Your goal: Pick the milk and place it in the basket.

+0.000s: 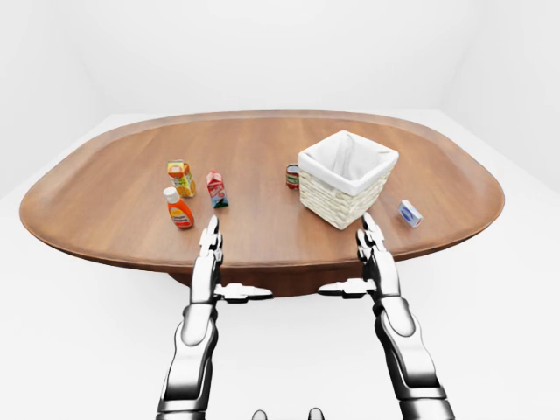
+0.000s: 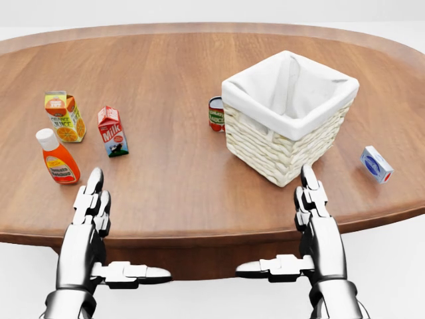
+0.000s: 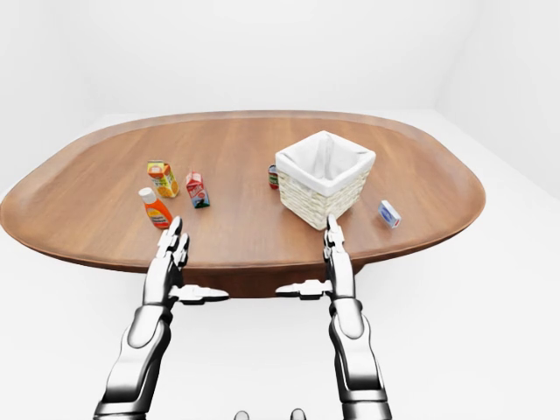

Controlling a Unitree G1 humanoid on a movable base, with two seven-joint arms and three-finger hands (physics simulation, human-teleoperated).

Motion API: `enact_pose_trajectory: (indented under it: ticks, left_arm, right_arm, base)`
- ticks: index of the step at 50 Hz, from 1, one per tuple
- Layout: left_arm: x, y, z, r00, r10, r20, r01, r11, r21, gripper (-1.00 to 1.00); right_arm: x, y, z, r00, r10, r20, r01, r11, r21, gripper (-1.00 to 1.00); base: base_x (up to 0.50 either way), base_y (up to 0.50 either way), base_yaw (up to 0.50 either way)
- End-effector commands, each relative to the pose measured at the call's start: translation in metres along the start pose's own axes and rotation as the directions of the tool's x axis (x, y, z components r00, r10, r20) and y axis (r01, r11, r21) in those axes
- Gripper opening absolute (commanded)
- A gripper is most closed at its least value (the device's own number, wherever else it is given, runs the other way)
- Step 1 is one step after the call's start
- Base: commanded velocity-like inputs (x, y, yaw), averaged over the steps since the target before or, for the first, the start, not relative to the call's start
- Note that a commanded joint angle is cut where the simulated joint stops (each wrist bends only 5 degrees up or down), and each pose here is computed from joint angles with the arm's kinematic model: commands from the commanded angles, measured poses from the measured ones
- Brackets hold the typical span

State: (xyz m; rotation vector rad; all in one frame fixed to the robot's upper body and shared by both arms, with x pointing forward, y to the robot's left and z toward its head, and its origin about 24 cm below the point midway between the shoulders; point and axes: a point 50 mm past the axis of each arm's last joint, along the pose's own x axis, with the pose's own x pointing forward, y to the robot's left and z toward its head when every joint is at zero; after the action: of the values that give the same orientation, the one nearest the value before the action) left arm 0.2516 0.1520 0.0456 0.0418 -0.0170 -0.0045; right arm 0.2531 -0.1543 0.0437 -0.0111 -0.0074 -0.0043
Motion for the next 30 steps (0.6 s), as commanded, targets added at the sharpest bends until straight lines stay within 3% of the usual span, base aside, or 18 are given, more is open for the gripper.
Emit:
enact_pose_trajectory:
  ticks: [1, 4, 8, 10, 17, 20, 25, 30]
  left_arm:
    - [-0.014, -0.003, 0.028, 0.994, -0.069, 0.085, 0.062, 0.994, 0.086, 1.00]
    - [-0.016, -0.006, 0.036, 0.990, -0.038, 0.133, 0.008, 0.975, 0.222, 1.00]
    - [-0.023, -0.011, 0.044, 0.986, -0.079, 0.144, 0.049, 0.978, 0.201, 1.00]
    - [-0.029, -0.011, 0.053, 0.983, -0.076, 0.169, 0.032, 0.968, 0.248, 1.00]
    - [-0.046, -0.008, 0.079, 0.960, -0.091, 0.264, 0.023, 0.968, 0.248, 1.00]
    - [-0.057, -0.010, 0.102, 0.928, -0.105, 0.359, 0.003, 0.962, 0.272, 1.00]
    - [-0.072, -0.016, 0.127, 0.878, -0.142, 0.457, -0.005, 0.952, 0.305, 1.00]
    - [-0.077, -0.017, 0.136, 0.856, -0.152, 0.494, -0.017, 0.947, 0.319, 1.00]
  right_arm:
    - [-0.007, -0.013, 0.013, 1.000, -0.008, 0.017, 0.009, 0.999, -0.049, 1.00]
    - [-0.015, -0.015, 0.019, 0.999, -0.029, 0.035, 0.031, 0.998, -0.059, 1.00]
    - [-0.021, -0.014, 0.022, 0.998, -0.030, 0.053, 0.033, 0.997, -0.068, 1.00]
    - [-0.026, -0.014, 0.027, 0.997, -0.033, 0.071, 0.038, 0.997, -0.071, 1.00]
    - [-0.035, -0.012, 0.040, 0.993, -0.011, 0.116, 0.020, 0.997, -0.079, 1.00]
    - [-0.040, -0.013, 0.060, 0.980, -0.003, 0.201, 0.018, 0.997, -0.070, 1.00]
    - [-0.044, -0.013, 0.068, 0.972, -0.011, 0.235, 0.033, 0.996, -0.087, 1.00]
    - [-0.048, -0.012, 0.078, 0.961, -0.001, 0.276, 0.028, 0.995, -0.095, 1.00]
  base:
    - [0.00, 0.00, 0.00]
    - [0.00, 0.00, 0.00]
    - [0.00, 0.00, 0.00]
    - [0.00, 0.00, 0.00]
    - [0.00, 0.00, 0.00]
    - [0.00, 0.00, 0.00]
    - [0.00, 0.00, 0.00]
    - [0.00, 0.00, 0.00]
